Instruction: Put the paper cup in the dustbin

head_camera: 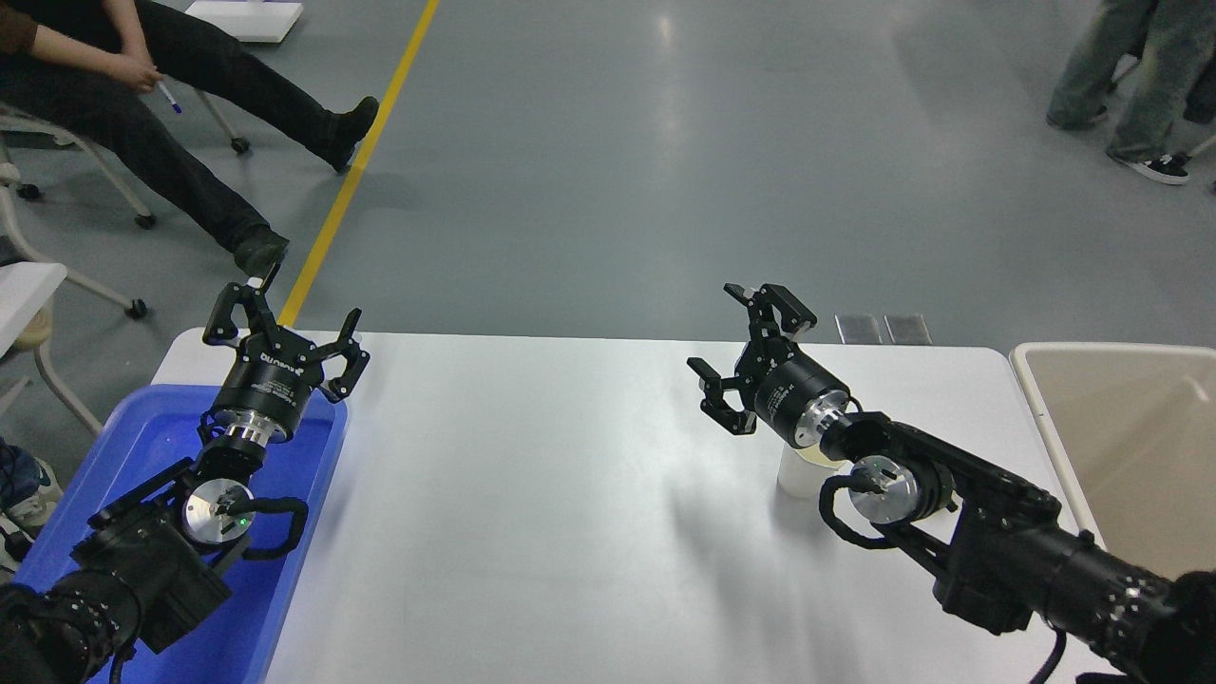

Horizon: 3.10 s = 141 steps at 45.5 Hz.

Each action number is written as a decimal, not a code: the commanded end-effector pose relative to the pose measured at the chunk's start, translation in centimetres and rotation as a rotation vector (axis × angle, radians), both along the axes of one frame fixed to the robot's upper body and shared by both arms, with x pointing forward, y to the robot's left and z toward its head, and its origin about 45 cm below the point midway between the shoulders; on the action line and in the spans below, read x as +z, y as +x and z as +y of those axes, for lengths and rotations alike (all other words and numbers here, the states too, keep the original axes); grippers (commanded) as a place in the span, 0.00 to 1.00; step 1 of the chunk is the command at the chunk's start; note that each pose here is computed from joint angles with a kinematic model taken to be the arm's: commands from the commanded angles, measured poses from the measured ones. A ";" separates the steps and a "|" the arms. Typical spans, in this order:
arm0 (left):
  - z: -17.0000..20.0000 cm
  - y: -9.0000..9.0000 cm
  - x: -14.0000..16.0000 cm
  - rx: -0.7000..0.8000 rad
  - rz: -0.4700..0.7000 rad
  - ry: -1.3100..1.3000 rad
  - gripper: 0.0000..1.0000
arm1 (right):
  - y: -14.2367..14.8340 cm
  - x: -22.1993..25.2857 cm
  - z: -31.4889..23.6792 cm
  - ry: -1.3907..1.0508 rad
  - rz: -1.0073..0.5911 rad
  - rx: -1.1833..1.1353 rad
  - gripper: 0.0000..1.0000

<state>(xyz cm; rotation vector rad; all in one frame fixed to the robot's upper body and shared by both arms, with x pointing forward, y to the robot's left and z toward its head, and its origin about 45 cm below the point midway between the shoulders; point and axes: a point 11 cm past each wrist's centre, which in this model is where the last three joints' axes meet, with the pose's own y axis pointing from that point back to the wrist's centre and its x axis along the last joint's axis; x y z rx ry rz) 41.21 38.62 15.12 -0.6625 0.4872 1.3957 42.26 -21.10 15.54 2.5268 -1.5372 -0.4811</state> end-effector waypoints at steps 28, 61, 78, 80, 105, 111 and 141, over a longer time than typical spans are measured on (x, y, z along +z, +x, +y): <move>0.0 0.0 0.0 0.000 -0.001 0.000 1.00 | -1.6 6.0 -6.0 -0.578 0.014 0.372 1.00; 0.0 0.0 0.0 -0.001 -0.002 -0.001 1.00 | -1.4 6.6 -7.9 -1.072 -0.005 0.639 1.00; 0.0 0.0 0.0 -0.002 -0.001 -0.002 1.00 | -0.1 7.8 -3.9 -1.293 -0.055 0.826 1.00; 0.0 0.0 0.1 -0.002 -0.003 -0.001 1.00 | -0.1 7.8 -3.6 -1.316 -0.053 0.850 1.00; 0.0 0.0 0.1 -0.002 -0.003 -0.001 1.00 | 0.5 6.4 -1.7 -1.519 -0.064 0.992 1.00; 0.0 0.0 0.1 -0.001 -0.003 0.000 1.00 | 0.8 5.9 -2.1 -1.532 -0.061 0.983 1.00; 0.0 0.0 0.1 -0.001 -0.003 0.000 1.00 | 0.6 2.1 -4.8 -1.555 -0.009 0.980 1.00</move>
